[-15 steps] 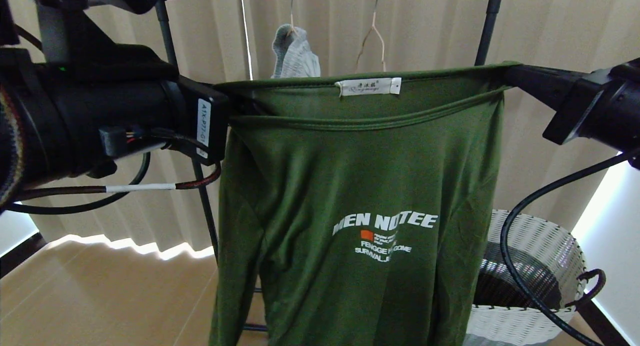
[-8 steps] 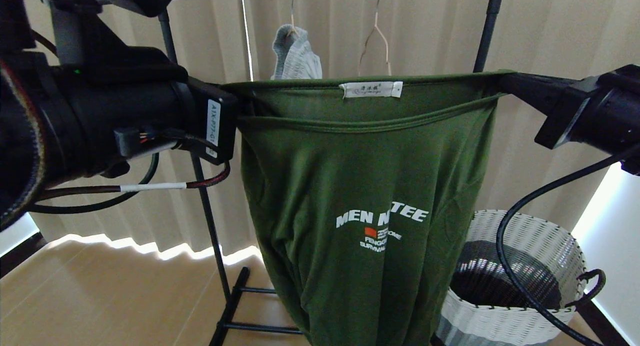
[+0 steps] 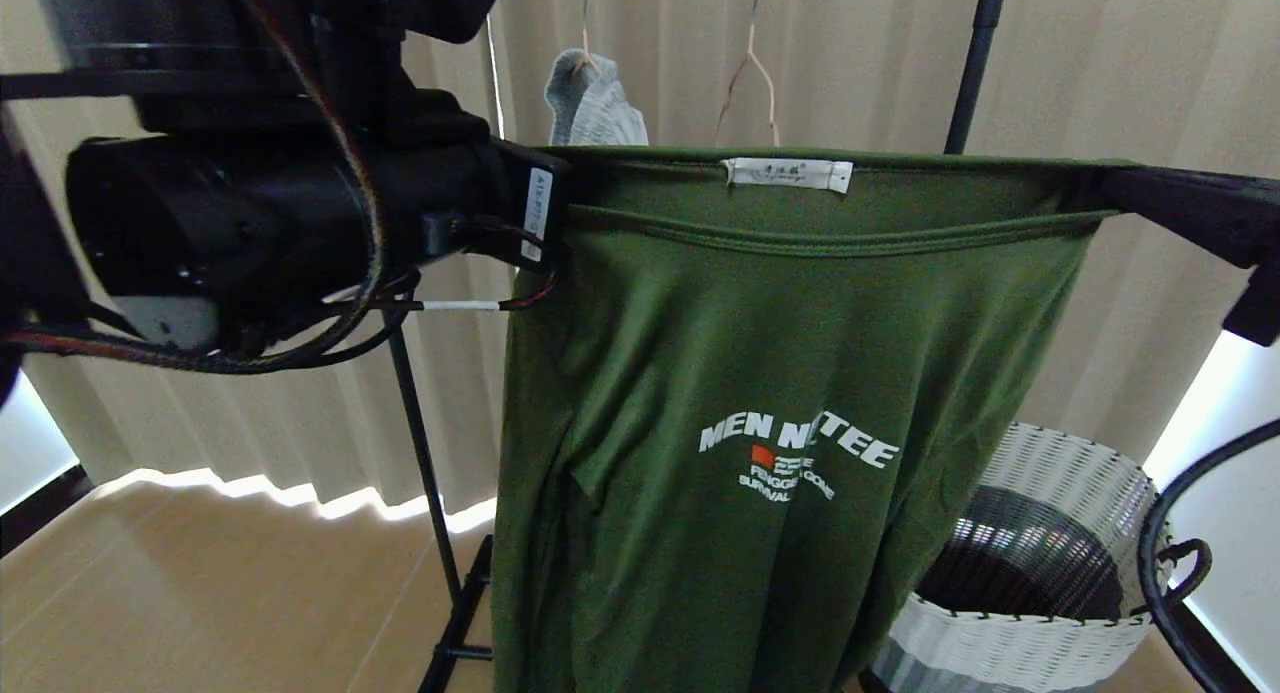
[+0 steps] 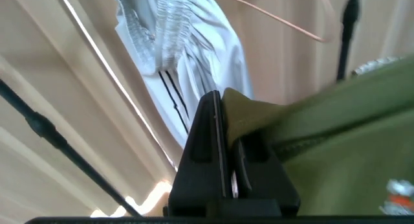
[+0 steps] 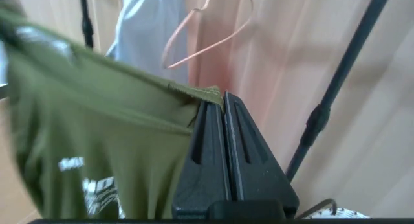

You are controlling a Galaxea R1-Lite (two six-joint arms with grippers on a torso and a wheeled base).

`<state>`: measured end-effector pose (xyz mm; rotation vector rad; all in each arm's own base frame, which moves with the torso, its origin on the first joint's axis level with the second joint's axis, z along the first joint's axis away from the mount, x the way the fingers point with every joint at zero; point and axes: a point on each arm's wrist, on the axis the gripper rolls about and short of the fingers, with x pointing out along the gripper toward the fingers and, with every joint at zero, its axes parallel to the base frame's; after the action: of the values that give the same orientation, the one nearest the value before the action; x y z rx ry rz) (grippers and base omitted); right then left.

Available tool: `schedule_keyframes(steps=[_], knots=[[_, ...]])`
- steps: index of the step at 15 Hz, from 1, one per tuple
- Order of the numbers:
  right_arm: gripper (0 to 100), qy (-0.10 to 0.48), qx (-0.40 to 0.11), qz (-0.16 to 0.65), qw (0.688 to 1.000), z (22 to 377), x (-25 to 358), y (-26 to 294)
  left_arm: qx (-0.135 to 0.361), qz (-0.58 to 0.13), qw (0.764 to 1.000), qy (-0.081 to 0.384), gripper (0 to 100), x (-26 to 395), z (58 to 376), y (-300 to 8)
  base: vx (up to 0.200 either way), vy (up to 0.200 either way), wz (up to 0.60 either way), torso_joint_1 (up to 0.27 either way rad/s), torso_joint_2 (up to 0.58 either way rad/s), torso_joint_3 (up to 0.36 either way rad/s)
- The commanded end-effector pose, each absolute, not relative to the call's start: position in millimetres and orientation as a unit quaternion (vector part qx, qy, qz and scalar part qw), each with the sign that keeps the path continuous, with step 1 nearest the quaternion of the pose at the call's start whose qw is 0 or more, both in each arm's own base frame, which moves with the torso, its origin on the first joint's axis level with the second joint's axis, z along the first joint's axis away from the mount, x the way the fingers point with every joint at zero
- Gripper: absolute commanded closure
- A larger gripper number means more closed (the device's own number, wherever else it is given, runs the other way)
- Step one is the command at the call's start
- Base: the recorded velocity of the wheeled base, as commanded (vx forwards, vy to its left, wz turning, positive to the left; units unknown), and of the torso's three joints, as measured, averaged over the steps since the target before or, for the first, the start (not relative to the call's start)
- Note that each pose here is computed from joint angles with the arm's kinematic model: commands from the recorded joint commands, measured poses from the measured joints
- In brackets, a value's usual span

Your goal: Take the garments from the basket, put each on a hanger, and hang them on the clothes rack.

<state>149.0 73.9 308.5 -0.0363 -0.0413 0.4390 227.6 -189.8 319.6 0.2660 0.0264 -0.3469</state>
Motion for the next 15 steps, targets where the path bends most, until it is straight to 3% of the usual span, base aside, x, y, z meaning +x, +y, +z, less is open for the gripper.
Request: schedule_keyframes(steps=[1, 5, 9, 12, 15], knots=[[100, -0.04, -0.013, 0.246, 0.968, 312, 121, 66, 0.131, -0.165, 0.977, 0.031, 100, 256, 306, -208, 0.0, 0.0, 0.0, 0.0, 0.0, 0.0], [100, -0.023, -0.018, 0.318, 0.948, 297, 111, 68, 0.126, -0.166, 0.977, 0.037, 100, 265, 301, -216, 0.0, 0.0, 0.0, 0.0, 0.0, 0.0], [100, -0.016, -0.02, 0.319, 0.947, 294, 114, 70, 0.127, -0.166, 0.977, 0.038, 100, 264, 301, -215, 0.0, 0.0, 0.0, 0.0, 0.0, 0.0], [100, -0.009, -0.023, 0.306, 0.952, 292, 128, 74, 0.126, -0.164, 0.978, 0.035, 100, 253, 306, -205, 0.0, 0.0, 0.0, 0.0, 0.0, 0.0], [100, -0.019, -0.022, 0.256, 0.966, 288, 170, 75, 0.139, -0.166, 0.976, 0.038, 100, 227, 311, -183, 0.0, 0.0, 0.0, 0.0, 0.0, 0.0]])
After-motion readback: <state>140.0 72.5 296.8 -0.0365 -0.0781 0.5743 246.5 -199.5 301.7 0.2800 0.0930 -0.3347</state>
